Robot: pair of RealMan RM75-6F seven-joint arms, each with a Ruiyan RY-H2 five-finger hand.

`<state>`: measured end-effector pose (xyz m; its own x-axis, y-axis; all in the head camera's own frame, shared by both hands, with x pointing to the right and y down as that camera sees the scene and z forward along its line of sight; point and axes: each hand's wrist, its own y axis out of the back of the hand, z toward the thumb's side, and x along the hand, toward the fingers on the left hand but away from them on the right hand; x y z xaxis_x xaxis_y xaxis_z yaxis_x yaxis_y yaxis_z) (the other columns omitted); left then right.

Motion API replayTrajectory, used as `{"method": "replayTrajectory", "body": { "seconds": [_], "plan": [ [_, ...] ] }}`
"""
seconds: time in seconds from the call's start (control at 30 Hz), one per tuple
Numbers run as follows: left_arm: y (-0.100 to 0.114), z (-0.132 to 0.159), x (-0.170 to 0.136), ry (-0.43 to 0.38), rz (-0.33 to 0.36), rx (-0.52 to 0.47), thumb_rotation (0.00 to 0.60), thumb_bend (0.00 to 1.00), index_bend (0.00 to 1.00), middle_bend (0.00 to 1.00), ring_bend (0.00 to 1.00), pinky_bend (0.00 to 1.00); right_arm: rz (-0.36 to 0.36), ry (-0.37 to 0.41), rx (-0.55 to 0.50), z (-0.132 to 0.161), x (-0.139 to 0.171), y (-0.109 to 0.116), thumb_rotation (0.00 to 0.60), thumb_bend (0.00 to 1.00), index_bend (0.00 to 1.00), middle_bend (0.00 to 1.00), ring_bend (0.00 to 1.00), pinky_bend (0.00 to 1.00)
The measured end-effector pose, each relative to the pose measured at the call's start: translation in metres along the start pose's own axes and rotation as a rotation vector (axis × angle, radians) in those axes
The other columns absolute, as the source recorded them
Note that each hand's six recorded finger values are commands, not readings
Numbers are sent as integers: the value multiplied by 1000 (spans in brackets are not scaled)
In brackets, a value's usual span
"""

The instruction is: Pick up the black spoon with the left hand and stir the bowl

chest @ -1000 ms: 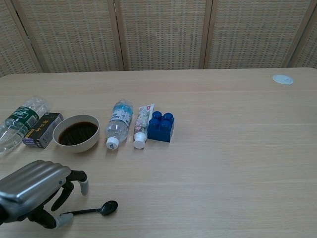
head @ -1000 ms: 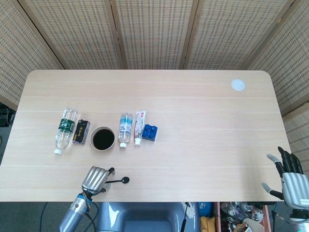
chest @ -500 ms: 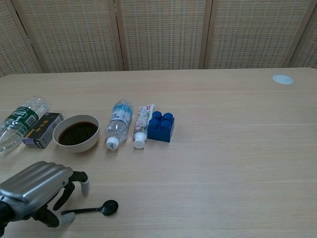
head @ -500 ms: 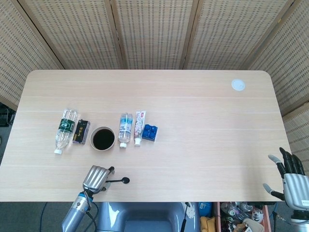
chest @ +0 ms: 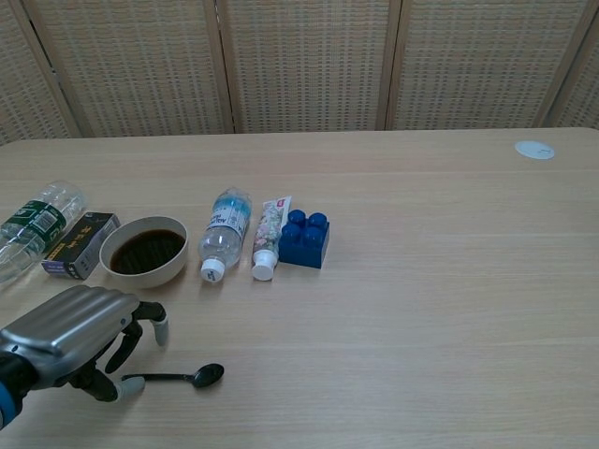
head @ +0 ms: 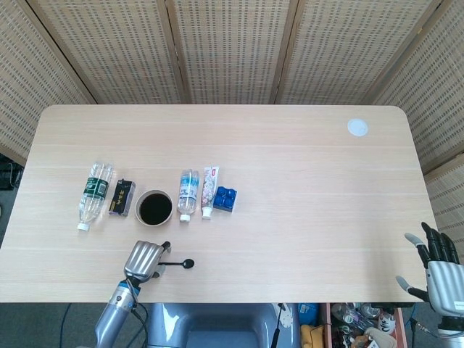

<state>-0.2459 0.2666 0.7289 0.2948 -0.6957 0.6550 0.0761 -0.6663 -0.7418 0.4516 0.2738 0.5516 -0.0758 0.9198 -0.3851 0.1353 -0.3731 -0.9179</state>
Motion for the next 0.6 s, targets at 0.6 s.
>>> {"method": "replayTrajectory", "body": {
  "seconds": [0.6],
  "plan": [
    [4,-3,-10,-15,-4,-38,600,297,460,755,763,762,-7,-2,2,1,2,2,600,189,221,85,0,0]
  ]
}}
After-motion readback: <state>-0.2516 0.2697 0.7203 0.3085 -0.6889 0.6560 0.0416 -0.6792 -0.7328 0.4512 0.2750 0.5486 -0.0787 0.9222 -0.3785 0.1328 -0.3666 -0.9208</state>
